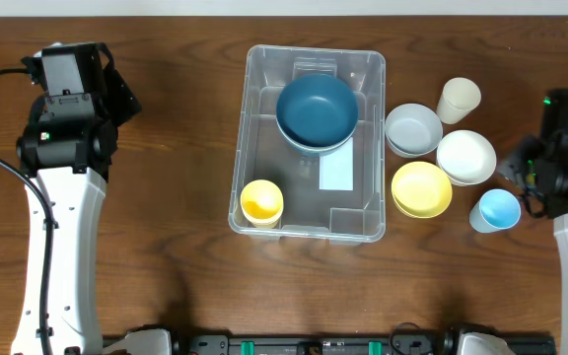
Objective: Pack container
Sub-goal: 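Withdraw the right gripper back toward the right cups, then lower the right gripper onto the light blue cup and grasp its rim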
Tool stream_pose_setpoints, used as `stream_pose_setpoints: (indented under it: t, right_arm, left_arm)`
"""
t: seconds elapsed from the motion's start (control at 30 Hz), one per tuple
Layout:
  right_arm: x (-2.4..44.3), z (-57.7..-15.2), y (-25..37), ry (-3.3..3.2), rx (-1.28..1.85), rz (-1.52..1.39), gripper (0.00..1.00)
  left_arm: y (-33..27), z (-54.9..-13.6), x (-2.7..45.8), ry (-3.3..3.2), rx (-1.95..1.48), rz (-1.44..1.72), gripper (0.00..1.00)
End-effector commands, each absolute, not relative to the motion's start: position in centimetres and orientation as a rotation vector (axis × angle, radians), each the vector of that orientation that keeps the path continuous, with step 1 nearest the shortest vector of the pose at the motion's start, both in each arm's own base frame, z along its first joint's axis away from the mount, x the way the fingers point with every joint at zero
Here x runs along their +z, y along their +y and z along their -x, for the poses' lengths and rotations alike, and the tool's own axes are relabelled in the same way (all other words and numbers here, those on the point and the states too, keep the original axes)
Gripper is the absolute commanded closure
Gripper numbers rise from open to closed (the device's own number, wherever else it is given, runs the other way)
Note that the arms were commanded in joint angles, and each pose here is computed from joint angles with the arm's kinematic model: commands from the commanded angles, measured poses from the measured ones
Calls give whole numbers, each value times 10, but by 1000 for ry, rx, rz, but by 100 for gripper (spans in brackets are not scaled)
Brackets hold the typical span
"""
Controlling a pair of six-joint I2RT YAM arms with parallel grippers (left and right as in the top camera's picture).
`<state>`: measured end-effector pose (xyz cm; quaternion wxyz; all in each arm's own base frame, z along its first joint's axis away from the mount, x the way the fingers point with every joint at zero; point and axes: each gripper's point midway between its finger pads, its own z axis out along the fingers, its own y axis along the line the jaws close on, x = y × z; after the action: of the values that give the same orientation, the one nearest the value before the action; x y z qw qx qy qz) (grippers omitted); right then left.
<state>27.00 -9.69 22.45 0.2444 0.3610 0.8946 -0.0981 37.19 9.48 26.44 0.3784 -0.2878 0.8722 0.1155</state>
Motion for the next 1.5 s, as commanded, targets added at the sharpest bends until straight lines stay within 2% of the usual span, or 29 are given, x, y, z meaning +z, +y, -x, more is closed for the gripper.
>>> stream_pose_setpoints:
  t: [0.0, 0.17, 0.37, 0.8, 1.47]
  right_arm:
    - [194, -254, -120, 2404, -286, -1208, 46]
    - [147, -248, -125, 2431, -182, -1292, 48]
    - [118, -241, -125, 2452, -169, -1316, 51]
    - [84, -237, -124, 2451, -170, -1311, 56]
    - [66, -237, -123, 2434, -167, -1304, 68]
  left_arm:
    - [100, -371, 271, 2212, 322, 738, 2]
    - [100, -371, 271, 2212, 322, 738, 2]
    - [100, -371, 271, 2212, 322, 738, 2]
    - [100, -371, 271, 2212, 322, 738, 2]
    - [100, -371, 271, 2212, 322, 738, 2]
